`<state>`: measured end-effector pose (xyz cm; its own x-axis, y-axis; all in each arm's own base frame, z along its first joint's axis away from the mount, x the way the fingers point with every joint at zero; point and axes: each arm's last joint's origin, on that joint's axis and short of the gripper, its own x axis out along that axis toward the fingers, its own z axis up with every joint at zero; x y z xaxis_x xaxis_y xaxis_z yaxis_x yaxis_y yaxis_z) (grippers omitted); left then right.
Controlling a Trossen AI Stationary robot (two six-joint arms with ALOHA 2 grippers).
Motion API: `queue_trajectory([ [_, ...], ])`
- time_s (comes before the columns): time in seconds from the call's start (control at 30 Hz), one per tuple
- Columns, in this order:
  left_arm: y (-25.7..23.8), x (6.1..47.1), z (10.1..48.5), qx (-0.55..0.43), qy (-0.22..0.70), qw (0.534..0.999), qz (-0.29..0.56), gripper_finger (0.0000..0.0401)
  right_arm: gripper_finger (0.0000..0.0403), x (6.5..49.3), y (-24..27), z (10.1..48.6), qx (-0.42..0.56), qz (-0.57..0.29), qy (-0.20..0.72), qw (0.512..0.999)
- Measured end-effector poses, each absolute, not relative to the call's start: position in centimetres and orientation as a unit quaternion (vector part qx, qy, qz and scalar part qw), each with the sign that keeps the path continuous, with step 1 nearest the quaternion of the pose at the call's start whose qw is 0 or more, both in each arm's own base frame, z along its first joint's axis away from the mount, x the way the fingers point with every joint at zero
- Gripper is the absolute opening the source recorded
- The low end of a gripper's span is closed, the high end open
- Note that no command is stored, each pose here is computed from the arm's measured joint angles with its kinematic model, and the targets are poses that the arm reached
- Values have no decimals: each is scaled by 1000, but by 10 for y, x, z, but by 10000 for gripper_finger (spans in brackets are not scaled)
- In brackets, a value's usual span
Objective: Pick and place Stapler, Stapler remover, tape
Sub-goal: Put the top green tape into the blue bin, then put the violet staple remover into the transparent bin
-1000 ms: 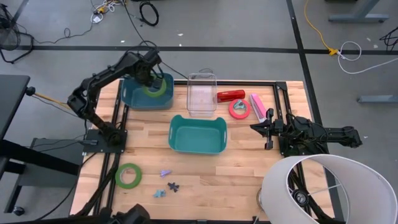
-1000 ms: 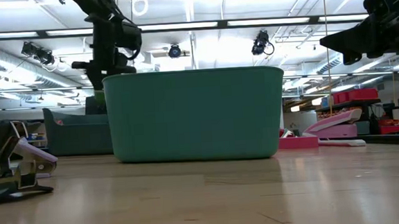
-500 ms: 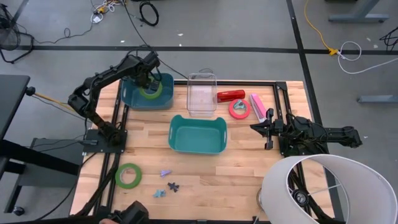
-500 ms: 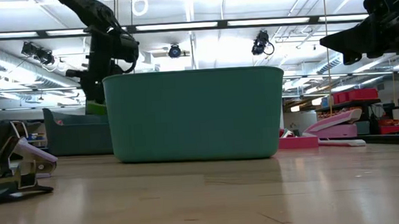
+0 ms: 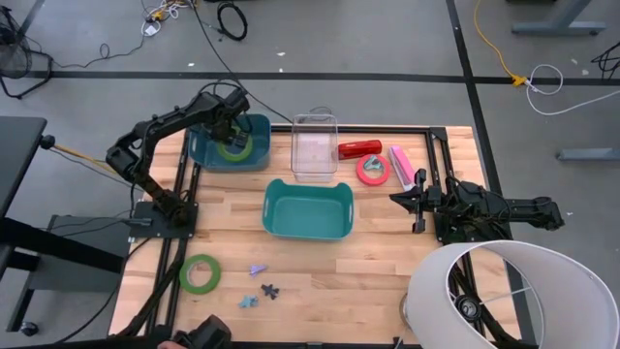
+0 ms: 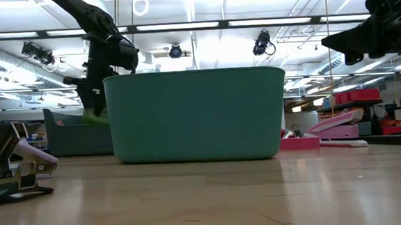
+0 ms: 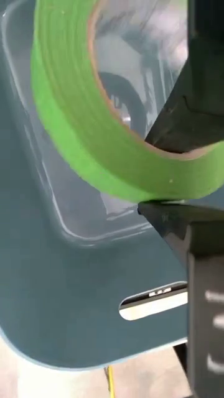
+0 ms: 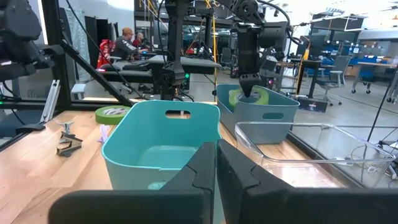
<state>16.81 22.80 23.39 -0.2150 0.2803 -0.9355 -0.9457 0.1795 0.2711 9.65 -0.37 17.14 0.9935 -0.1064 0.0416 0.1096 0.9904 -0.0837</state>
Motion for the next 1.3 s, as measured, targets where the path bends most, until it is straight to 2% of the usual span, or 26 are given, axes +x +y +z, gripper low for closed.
queue_trajectory([
  [0.23, 229, 169, 234, -306, 534, 551, 564, 246, 18, 96, -4, 171, -43, -54, -18, 997],
  [0.4, 229, 169, 234, -305, 536, 552, 562, 288, 18, 96, -4, 171, -43, -54, -18, 997],
  [0.7, 222, 177, 249, -313, 551, 580, 512, 295, 18, 96, -4, 171, -43, -54, -18, 997],
  [1.3, 186, 206, 280, -263, 613, 622, 411, 295, 18, 96, -4, 171, -43, -54, -18, 997],
])
